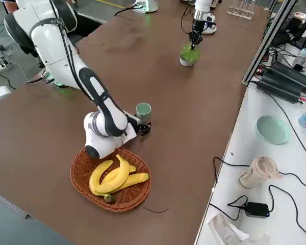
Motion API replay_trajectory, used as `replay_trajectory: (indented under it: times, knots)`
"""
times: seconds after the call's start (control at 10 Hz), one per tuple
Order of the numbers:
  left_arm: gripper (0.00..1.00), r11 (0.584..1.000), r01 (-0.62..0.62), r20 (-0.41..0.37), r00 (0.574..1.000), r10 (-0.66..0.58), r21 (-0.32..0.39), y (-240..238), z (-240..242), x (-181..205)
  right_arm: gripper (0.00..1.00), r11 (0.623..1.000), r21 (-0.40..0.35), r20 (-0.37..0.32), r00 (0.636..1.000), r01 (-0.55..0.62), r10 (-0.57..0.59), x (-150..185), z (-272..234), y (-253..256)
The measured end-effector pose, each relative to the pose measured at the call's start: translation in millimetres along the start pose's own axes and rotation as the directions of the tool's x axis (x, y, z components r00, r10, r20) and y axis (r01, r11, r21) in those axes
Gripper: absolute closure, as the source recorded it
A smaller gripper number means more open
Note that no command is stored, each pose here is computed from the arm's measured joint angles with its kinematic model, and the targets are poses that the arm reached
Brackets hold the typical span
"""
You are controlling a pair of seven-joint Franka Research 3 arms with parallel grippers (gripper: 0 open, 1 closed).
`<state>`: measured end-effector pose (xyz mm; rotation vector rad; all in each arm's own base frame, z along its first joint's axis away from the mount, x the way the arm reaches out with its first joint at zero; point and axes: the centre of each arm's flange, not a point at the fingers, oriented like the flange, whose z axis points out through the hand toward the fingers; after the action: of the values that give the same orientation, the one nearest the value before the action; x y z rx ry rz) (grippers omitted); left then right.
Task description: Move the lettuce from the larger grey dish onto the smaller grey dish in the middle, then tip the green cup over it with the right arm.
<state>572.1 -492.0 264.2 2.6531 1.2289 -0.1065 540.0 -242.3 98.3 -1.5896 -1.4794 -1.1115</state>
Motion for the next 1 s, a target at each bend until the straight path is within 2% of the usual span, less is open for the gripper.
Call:
replay_trajectory:
  times: [0.1, 0.3, 0.8, 0.9, 1.0]
  knots:
    - [0.94, 1.0, 0.002, 0.0, 1.0, -0.002, 0.005, -1.2, 3.7, 1.3, 0.0, 1.0, 0.0, -0.005, 1.0, -0.002, 0.002, 0.8, 4.1, 0.6]
    - [0.83, 1.0, 0.006, -0.004, 1.0, -0.006, 0.01, -2.4, 6.6, 5.3, 0.0, 1.0, 0.005, -0.011, 1.0, -0.007, 0.007, -0.2, 9.5, -1.3]
    - [0.09, 0.999, 0.015, -0.007, 1.0, -0.015, 0.031, -1.5, -3.2, 13.6, 0.0, 0.999, 0.039, -0.042, 0.999, -0.015, 0.016, -3.3, 29.0, -8.1]
    - [0.0, 0.999, 0.028, -0.014, 1.0, -0.028, 0.033, 1.8, -26.8, 24.6, 0.03, 0.999, 0.046, -0.045, 0.999, -0.014, 0.016, -2.6, 32.3, -8.1]
    - [0.0, 0.999, 0.046, -0.024, 0.999, -0.045, 0.029, 4.4, -64.9, 42.3, 0.06, 0.999, 0.05, -0.047, 0.999, -0.013, 0.015, -1.8, 34.2, -7.8]
